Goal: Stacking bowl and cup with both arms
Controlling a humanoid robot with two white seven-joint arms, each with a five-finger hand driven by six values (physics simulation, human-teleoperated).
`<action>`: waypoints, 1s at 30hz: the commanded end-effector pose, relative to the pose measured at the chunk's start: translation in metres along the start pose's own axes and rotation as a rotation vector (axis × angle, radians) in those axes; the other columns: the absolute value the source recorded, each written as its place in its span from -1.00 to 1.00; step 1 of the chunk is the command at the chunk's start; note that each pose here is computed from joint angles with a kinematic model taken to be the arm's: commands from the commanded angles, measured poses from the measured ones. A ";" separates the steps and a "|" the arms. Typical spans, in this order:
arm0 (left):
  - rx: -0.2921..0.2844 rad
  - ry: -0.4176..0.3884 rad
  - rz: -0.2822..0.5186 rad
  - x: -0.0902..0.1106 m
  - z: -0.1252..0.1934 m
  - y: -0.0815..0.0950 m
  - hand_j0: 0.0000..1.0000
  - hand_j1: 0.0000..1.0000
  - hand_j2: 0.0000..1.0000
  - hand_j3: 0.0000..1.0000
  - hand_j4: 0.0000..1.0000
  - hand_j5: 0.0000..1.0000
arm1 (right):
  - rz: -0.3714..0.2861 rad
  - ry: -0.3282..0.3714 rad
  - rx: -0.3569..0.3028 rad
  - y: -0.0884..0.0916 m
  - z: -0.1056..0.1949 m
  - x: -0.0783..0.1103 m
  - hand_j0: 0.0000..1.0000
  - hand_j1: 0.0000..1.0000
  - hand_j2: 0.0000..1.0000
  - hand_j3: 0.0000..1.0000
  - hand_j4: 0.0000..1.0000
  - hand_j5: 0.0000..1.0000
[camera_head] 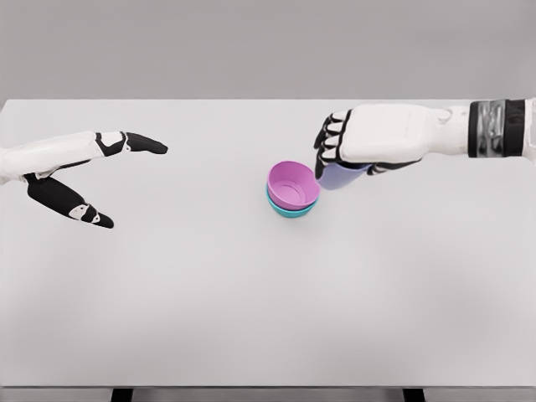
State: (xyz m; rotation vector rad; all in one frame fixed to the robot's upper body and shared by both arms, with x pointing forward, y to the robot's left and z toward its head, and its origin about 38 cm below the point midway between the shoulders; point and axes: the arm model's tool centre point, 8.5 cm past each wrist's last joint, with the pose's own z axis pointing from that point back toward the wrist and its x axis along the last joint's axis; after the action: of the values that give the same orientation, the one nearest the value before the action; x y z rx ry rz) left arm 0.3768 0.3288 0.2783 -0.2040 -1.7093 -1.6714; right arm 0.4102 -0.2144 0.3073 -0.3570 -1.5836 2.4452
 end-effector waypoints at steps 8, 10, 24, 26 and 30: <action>0.006 -0.001 0.006 0.000 0.000 0.001 1.00 1.00 1.00 1.00 1.00 1.00 | 0.000 -0.073 -0.047 -0.010 -0.028 0.013 0.32 0.32 0.32 0.32 0.32 0.32; 0.006 -0.001 0.006 0.000 0.000 0.001 1.00 1.00 1.00 1.00 1.00 1.00 | 0.006 -0.076 -0.056 -0.014 -0.031 0.012 0.32 0.32 0.32 0.32 0.32 0.32; 0.014 -0.012 0.007 -0.001 -0.003 0.000 1.00 1.00 1.00 1.00 1.00 1.00 | -0.079 -0.048 -0.011 0.011 -0.049 -0.009 0.34 0.34 0.34 0.34 0.34 0.34; 0.012 -0.010 0.005 -0.001 -0.004 -0.001 1.00 1.00 1.00 1.00 1.00 1.00 | -0.080 -0.047 -0.010 0.011 -0.049 -0.010 0.35 0.35 0.35 0.35 0.35 0.35; 0.011 -0.010 0.011 -0.002 -0.004 -0.003 1.00 1.00 1.00 1.00 1.00 1.00 | -0.079 -0.057 -0.019 0.008 -0.055 -0.008 0.35 0.35 0.35 0.35 0.35 0.35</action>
State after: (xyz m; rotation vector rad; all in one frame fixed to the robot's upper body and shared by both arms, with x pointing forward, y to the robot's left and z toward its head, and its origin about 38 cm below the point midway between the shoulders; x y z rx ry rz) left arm 0.3773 0.3253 0.2733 -0.2143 -1.7174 -1.6634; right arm 0.4343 -0.1757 0.2789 -0.2341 -1.6033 2.4096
